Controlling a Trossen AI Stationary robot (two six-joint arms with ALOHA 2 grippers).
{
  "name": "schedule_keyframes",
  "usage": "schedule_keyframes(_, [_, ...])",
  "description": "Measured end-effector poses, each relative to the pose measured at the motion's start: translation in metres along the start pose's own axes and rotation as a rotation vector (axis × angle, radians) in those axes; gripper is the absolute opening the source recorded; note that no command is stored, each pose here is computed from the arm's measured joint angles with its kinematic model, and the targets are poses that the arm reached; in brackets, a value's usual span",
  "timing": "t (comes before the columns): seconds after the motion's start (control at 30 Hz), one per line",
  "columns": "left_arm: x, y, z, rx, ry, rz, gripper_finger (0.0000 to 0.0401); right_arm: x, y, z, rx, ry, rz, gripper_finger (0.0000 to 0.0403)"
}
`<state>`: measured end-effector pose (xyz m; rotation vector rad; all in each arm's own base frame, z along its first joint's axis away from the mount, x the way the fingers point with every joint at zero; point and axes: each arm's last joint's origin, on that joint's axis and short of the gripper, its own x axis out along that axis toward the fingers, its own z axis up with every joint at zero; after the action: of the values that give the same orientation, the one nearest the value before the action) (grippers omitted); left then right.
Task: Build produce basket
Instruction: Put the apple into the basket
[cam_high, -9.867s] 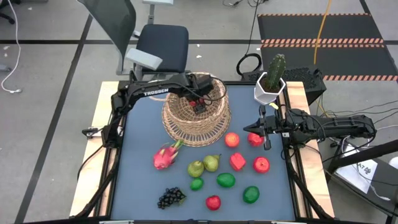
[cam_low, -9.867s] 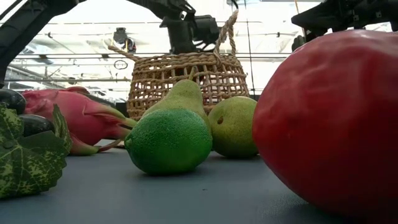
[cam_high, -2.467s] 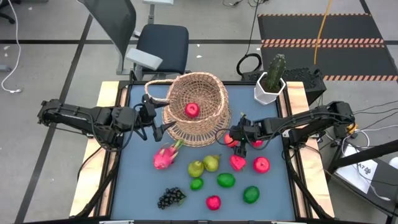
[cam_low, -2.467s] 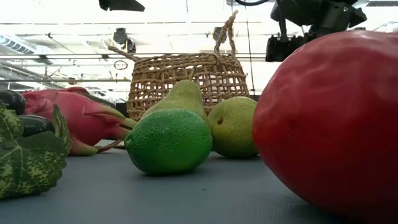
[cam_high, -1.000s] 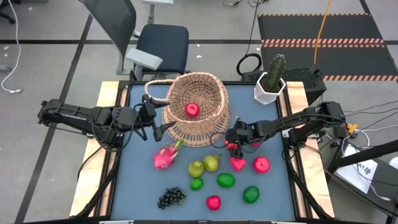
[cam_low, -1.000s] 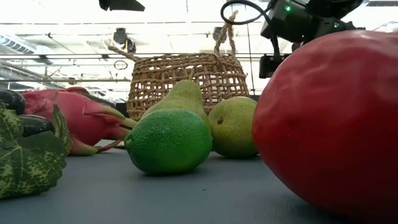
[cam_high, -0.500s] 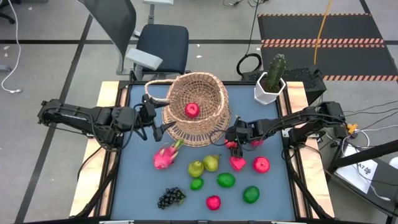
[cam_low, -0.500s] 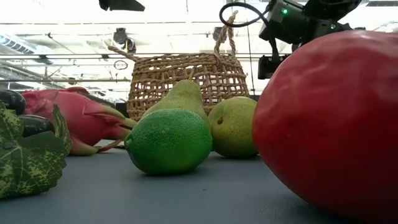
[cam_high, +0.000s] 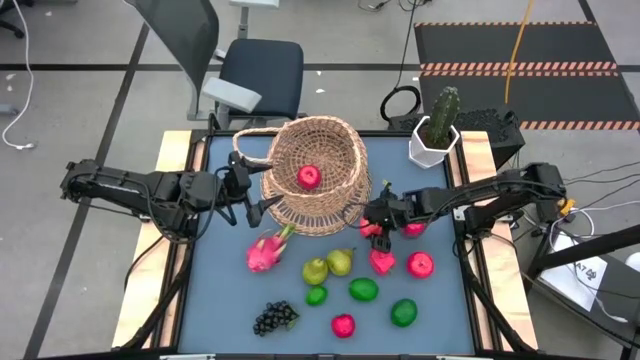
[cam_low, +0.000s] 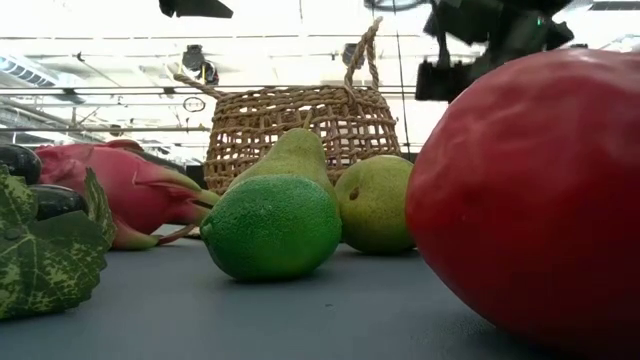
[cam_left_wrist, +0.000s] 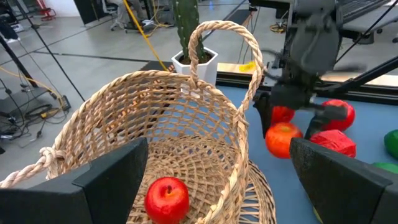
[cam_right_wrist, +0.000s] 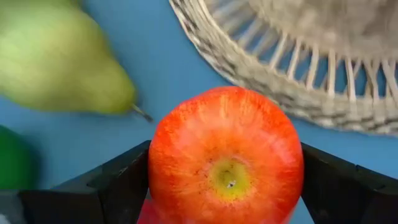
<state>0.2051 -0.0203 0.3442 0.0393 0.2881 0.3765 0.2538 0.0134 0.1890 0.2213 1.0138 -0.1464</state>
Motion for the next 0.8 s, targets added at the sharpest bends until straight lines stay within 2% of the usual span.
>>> schedule_keyframes(0.17, [0.0,0.0,0.0,0.0,0.0,0.0,0.039,-0.029,0.009,0.019,0.01,-0.128,0.054,0.0343])
schedule_keyframes(0.43, [0.0,0.0,0.0,-0.003,-0.001,0.0,0.039,-0.073,0.033,0.054,-0.04,-0.28,0.132,0.0344])
schedule_keyframes(0.8, [0.0,0.0,0.0,-0.002,-0.001,-0.001,0.039,-0.116,0.051,0.086,-0.1,-0.445,0.132,0.0345])
